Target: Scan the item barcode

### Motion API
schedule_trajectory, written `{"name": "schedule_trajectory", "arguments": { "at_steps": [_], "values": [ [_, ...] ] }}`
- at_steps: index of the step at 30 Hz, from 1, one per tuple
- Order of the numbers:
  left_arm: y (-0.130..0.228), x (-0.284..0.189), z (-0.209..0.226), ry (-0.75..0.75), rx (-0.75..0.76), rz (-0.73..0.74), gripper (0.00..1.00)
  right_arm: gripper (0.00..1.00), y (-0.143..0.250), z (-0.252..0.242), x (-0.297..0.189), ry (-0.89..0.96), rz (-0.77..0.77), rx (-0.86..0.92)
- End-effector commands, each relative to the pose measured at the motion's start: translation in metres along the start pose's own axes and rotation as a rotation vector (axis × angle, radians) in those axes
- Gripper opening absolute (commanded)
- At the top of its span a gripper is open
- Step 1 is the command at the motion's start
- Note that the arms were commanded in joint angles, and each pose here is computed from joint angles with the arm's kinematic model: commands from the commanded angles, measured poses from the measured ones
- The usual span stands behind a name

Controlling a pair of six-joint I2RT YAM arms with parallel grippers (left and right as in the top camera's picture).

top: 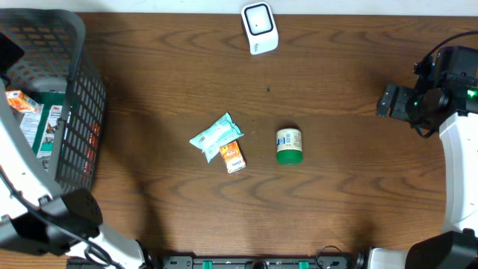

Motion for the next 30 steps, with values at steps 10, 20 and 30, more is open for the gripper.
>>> {"name": "schedule_trajectory", "arguments": {
  "at_steps": [10, 20, 30],
  "values": [
    [0.042, 0.163, -0.025, -0.101, 0.143, 0.265, 0.74, 0.99, -0.002, -0.001, -0.001, 0.011, -0.005, -0.011],
    [0.043, 0.212, -0.039, -0.071, 0.222, 0.203, 0.75, 0.99, -0.002, -0.001, -0.001, 0.012, -0.005, -0.012],
    [0.054, 0.231, -0.022, -0.205, 0.04, 0.198, 0.75, 0.99, -0.002, -0.001, -0.001, 0.013, -0.005, -0.012]
  ]
}}
Point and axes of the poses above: each gripper's point midway between its finger pads, its own x axis out along the fingers, its own z axis along the line the jaws close on, y = z × x, the point moved 8 cm from there along -x, back along the fingers, and after that the axes turned 1 degree about x, right-handed, at the moved point
